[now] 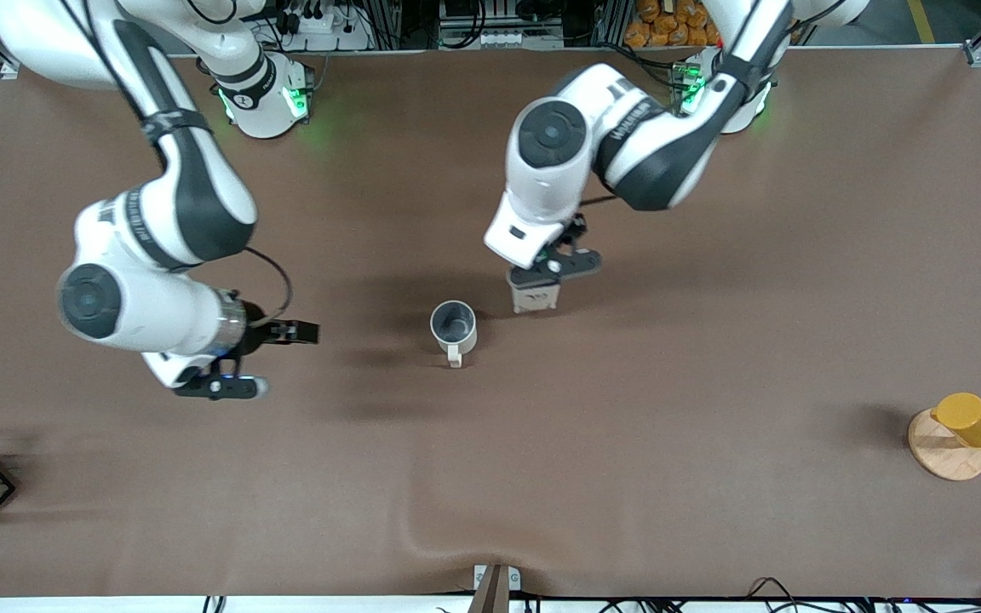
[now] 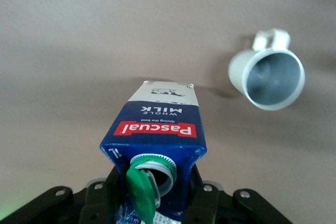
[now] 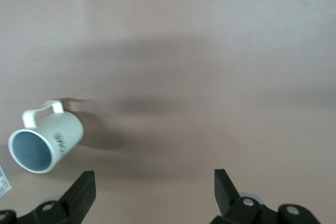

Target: Place milk next to cup

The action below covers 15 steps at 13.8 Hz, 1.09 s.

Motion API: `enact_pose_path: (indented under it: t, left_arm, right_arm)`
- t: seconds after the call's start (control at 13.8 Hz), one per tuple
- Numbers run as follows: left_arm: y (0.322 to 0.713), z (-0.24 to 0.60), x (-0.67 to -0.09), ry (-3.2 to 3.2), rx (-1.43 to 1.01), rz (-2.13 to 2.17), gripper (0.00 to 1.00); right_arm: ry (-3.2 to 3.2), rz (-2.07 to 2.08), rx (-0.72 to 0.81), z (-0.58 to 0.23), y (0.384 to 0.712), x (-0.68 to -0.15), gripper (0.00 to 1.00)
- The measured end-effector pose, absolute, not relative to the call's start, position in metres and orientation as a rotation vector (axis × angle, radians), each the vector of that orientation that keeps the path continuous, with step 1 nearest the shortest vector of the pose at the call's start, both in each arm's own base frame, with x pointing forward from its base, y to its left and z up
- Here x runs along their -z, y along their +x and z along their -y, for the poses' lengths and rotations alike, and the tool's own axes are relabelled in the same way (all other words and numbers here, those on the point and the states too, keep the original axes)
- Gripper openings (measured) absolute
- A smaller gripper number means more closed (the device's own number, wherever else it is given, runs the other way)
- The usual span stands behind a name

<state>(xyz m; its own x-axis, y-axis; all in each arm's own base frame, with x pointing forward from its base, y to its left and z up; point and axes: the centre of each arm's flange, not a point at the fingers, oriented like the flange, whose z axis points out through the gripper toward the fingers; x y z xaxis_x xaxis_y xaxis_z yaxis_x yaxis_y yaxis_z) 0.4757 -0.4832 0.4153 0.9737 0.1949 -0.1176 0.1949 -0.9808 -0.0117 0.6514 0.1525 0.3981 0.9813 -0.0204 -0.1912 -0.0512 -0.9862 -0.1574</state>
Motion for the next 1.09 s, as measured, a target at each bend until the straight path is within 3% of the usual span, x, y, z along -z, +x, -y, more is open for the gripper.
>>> enact_pose_path:
  t: [0.58,1.09]
  left_arm:
    - [0.425,0.578,-0.384,-3.167,-0.213,0.222,0.48]
    - [0.432,0.584,-0.364,-3.177,-0.208,0.236,0.49]
  right_arm:
    - [-3.007,-0.043,-0.271,-0.065,0.64,-0.422,1.0]
    - [-3.087,0.048,-0.162,-0.048,0.625,-0.467,1.0]
